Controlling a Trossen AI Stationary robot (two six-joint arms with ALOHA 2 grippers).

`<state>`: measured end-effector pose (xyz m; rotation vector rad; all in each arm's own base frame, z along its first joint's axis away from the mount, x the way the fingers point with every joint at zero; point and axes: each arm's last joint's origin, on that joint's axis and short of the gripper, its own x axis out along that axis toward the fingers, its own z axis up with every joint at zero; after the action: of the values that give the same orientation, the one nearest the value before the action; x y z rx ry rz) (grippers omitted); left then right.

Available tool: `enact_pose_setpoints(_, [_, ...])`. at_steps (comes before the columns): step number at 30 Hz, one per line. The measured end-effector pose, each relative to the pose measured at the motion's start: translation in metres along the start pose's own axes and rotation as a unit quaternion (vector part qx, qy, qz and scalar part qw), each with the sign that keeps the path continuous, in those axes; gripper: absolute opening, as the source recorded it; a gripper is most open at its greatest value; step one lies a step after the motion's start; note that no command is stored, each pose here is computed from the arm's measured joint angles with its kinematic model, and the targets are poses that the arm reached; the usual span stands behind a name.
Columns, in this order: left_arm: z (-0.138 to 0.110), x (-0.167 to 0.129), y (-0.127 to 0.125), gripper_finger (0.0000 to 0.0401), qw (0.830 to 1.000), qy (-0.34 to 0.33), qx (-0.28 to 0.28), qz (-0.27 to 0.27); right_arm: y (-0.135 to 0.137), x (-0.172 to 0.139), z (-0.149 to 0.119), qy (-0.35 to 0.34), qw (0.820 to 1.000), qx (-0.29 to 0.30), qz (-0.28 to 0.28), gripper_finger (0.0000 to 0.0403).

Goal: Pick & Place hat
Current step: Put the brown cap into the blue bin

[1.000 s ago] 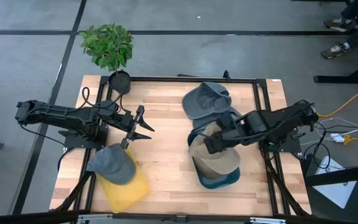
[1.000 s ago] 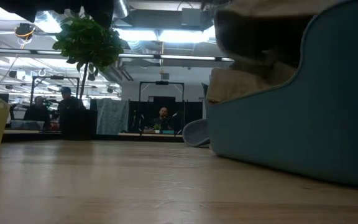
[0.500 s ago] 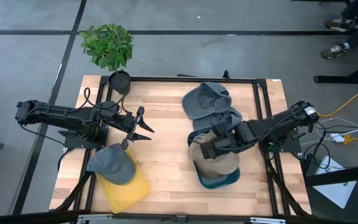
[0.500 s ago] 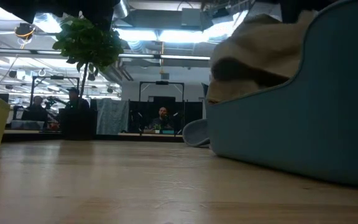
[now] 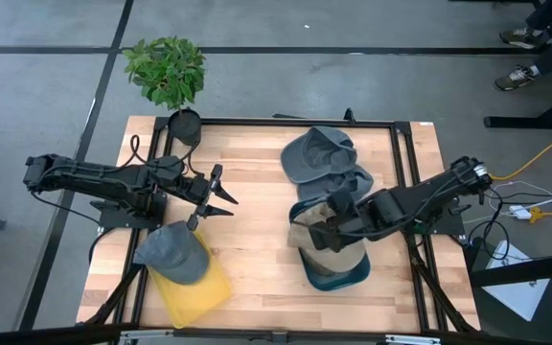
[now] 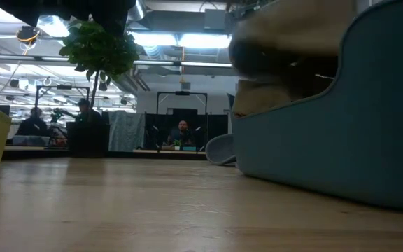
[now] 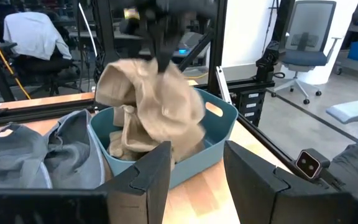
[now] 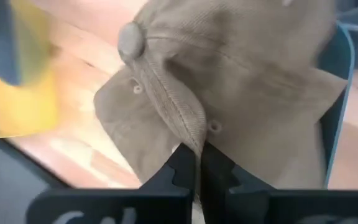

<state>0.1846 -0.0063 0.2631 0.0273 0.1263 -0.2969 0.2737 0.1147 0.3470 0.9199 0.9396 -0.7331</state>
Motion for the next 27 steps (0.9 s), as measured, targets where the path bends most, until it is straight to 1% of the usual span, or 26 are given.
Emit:
enact_pose_setpoints(3, [0.000, 0.000, 0.000, 0.0143, 1.000, 0.000, 0.000, 0.000, 0.004, -0.022, 0.003, 0.008, 1.000, 0.002, 0.019, 0.0011])
enact_pose_setpoints(7, [0.001, 0.000, 0.000, 0.0143, 1.000, -0.005, 0.002, 0.000, 0.010, -0.049, 0.005, 0.044, 0.997, 0.010, 0.065, 0.0011])
enact_pose_setpoints(11, [0.003, 0.000, 0.000, 0.0143, 1.000, -0.015, 0.005, 0.001, 0.014, -0.075, 0.007, 0.054, 0.992, 0.013, 0.110, 0.0011])
enact_pose_setpoints(13, [0.003, 0.000, 0.000, 0.0143, 1.000, -0.016, 0.005, 0.001, 0.015, -0.085, 0.006, 0.077, 0.989, 0.021, 0.126, 0.0011])
enact_pose_setpoints(15, [0.003, 0.000, 0.000, 0.0143, 1.000, -0.015, 0.005, 0.001, 0.012, -0.091, 0.004, 0.099, 0.987, 0.029, 0.119, 0.0011])
enact_pose_setpoints(17, [0.003, 0.000, 0.000, 0.0143, 1.000, -0.015, 0.005, 0.001, 0.008, -0.092, 0.001, 0.121, 0.987, 0.041, 0.099, 0.0011])
enact_pose_setpoints(20, [0.003, 0.000, 0.000, 0.0143, 1.000, -0.015, 0.005, 0.001, -0.002, -0.091, -0.001, 0.154, 0.985, 0.064, 0.042, 0.0011])
enact_pose_setpoints(22, [0.003, 0.000, 0.000, 0.0143, 1.000, -0.015, 0.005, 0.001, -0.004, -0.087, -0.002, 0.160, 0.985, 0.067, 0.016, 0.0011])
enact_pose_setpoints(25, [0.003, 0.000, 0.000, 0.0143, 1.000, -0.015, 0.005, 0.001, -0.004, -0.082, -0.004, 0.161, 0.985, 0.068, 0.005, 0.0011])
enact_pose_setpoints(27, [0.003, 0.000, 0.000, 0.0143, 1.000, -0.015, 0.004, 0.001, -0.004, -0.078, -0.004, 0.165, 0.983, 0.081, -0.001, 0.0011])
